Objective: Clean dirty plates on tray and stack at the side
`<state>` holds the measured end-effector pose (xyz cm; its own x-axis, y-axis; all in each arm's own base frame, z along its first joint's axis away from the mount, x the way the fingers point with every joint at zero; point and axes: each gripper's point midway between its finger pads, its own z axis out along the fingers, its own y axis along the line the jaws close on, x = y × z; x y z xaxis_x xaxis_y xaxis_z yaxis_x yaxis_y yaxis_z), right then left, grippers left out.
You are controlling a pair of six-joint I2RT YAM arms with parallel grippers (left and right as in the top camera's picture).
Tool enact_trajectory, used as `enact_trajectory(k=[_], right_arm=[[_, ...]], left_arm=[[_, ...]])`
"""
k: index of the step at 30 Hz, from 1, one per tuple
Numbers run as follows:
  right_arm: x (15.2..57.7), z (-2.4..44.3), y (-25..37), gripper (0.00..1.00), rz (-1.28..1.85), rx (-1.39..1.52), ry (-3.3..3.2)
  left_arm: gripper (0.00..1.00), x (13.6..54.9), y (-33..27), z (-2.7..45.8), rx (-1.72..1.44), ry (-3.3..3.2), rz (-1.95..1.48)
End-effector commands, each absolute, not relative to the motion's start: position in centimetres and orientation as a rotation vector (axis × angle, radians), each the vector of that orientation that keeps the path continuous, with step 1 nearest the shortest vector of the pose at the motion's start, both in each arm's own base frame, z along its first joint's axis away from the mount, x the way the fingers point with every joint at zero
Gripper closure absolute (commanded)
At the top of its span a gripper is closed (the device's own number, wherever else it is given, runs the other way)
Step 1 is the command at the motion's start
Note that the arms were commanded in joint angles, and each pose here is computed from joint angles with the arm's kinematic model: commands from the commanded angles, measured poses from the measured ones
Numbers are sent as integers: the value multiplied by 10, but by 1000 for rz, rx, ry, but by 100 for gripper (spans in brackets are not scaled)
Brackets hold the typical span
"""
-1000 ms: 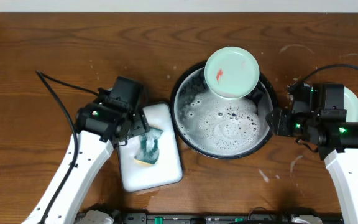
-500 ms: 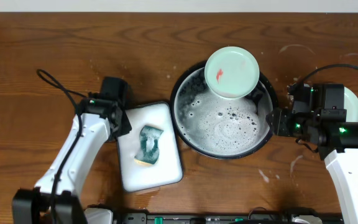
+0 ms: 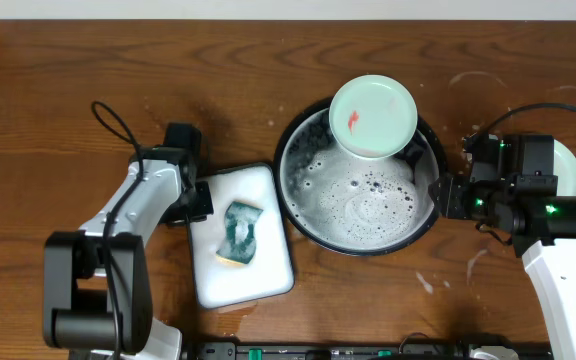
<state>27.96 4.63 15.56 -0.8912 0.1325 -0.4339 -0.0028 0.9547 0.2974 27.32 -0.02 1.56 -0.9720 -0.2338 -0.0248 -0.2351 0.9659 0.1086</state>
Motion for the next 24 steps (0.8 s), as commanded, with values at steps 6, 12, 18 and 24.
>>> enact_trajectory(k=[6,12,18,24], right_arm=[[280,156,47,54,393,65,2642],[280,156,47,53,393,65,2642],[280,156,47,53,393,65,2641],[280,156,47,53,393,65,2641]], left_arm=[[92,281,-2,7,-307,3090,152],[92,294,11,10,-308,3020,253],[92,315,9,12,-310,2938,225],[93,336,8,16,-139,2872,220]])
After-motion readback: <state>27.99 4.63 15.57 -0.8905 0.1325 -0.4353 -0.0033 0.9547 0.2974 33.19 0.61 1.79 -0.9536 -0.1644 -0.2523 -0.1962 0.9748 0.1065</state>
